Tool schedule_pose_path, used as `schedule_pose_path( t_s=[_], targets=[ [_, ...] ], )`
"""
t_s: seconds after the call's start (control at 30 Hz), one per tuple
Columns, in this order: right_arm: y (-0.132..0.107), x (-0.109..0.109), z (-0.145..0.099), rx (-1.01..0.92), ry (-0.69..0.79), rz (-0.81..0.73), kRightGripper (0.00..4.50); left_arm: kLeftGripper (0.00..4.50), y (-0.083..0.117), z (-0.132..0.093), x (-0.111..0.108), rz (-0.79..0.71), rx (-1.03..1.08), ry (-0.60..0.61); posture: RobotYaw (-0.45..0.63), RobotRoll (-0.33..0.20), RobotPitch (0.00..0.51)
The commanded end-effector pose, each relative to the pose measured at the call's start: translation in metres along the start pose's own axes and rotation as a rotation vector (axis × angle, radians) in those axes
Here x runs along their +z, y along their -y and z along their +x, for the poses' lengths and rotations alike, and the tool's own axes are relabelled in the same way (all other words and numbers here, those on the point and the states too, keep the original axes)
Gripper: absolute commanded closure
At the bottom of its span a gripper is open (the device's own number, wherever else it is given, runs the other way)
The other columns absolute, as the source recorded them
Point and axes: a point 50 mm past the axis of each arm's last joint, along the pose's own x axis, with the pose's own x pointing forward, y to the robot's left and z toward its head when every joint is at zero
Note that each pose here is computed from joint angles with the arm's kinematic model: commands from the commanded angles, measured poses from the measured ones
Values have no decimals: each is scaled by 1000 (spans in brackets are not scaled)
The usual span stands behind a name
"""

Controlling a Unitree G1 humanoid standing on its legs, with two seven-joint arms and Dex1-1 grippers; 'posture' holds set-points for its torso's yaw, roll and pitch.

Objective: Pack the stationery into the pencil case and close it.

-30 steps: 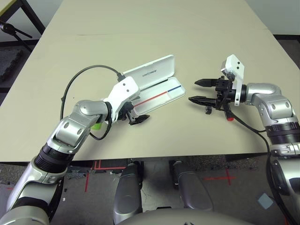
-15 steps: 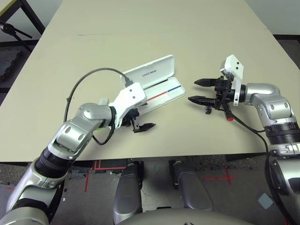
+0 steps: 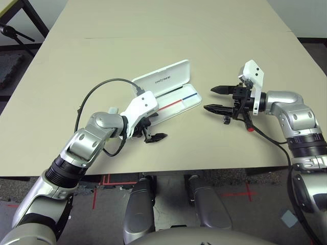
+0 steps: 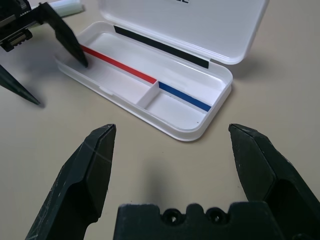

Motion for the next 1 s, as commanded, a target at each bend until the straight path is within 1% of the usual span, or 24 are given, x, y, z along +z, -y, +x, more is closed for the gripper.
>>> schedule_pose_path(
  t_s=[0.03, 0.1, 0.13, 0.2, 0.27, 0.4, 0.63, 0.83, 1.0],
  targets=[
    [-3, -4, 1, 5, -18, -10, 0, 1755, 3, 1, -7, -19, -33, -43, -20, 0, 225],
    [-3, -3, 2, 5, -16, -11, 0, 2493, 1, 1, -6, -21, -29, -37, -22, 0, 223],
    [-3, -3, 2, 6, -15, -11, 0, 2973, -1, 1, -6, -22, -25, -35, -22, 0, 221],
    [-4, -1, 1, 14, -11, -8, 0, 3777, -4, 0, -5, -22, -17, -32, -23, 0, 219],
    [-6, -1, 0, 35, -12, -4, 0, 4449, -7, -1, -4, -21, -9, -29, -24, 0, 218],
    [-11, 0, -5, 94, -22, 3, 0, 4449, -12, -5, -2, 6, -5, -30, -26, 0, 213],
    [-22, 4, -12, 205, -62, -8, 0, 4449, -11, -21, 2, 148, -88, -22, -25, 0, 209],
    [-28, 8, -18, 270, -102, -27, 0, 4449, -7, -37, -7, 243, -166, -42, -22, 0, 208],
    [-33, 5, -20, 316, -151, -43, 0, 4449, -8, -44, -21, 264, -182, -60, -16, 0, 204]
  ],
)
